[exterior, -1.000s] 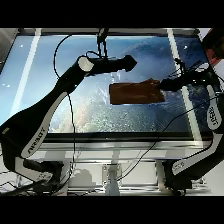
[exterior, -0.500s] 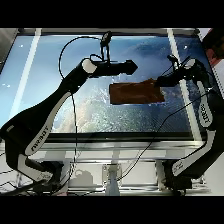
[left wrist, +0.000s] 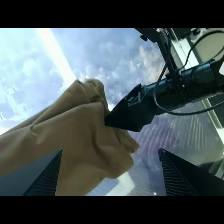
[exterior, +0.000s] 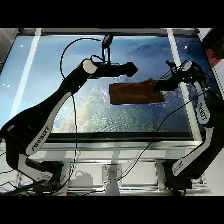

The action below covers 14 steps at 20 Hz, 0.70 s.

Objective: Fold the clothes and pants, and hang the long-sleeved shirts on hangers.

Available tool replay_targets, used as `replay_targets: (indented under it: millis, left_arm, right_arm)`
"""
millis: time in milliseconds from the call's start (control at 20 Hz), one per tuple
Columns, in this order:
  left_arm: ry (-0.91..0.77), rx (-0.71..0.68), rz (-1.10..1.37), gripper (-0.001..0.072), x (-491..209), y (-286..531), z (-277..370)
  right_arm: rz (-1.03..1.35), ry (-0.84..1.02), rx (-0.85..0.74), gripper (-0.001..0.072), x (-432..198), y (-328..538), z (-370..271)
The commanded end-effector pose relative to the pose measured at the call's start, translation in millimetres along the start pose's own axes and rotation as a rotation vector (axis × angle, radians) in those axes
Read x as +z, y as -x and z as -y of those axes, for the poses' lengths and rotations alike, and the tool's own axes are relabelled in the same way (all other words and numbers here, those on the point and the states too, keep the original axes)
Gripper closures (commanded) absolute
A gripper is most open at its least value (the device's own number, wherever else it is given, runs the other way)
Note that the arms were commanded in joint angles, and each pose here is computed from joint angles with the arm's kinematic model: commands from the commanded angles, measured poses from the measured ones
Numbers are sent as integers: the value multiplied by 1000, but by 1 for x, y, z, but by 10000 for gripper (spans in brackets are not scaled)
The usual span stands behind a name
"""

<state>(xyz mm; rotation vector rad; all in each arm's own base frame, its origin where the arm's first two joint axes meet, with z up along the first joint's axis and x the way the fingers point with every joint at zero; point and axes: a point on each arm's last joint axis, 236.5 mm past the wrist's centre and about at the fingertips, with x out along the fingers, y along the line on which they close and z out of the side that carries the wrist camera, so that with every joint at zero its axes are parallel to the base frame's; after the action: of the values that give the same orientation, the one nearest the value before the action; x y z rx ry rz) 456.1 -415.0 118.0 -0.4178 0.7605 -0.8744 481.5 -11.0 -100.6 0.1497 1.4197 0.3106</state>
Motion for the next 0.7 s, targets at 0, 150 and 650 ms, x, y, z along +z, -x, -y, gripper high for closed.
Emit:
replay_targets:
  millis: [0, 150, 650]
  left_arm:
    - [0, -6, -22, 2, -5, 0, 1]
    - [0, -6, -22, 2, -5, 0, 1]
    - [1, -10, -32, 2, -8, 0, 2]
  right_arm:
    - [43, 59, -47, 169, 10, 12, 15]
    - [101, 82, -140, 571, 31, 48, 35]
    - [103, -222, 367, 704, 4, 100, 11]
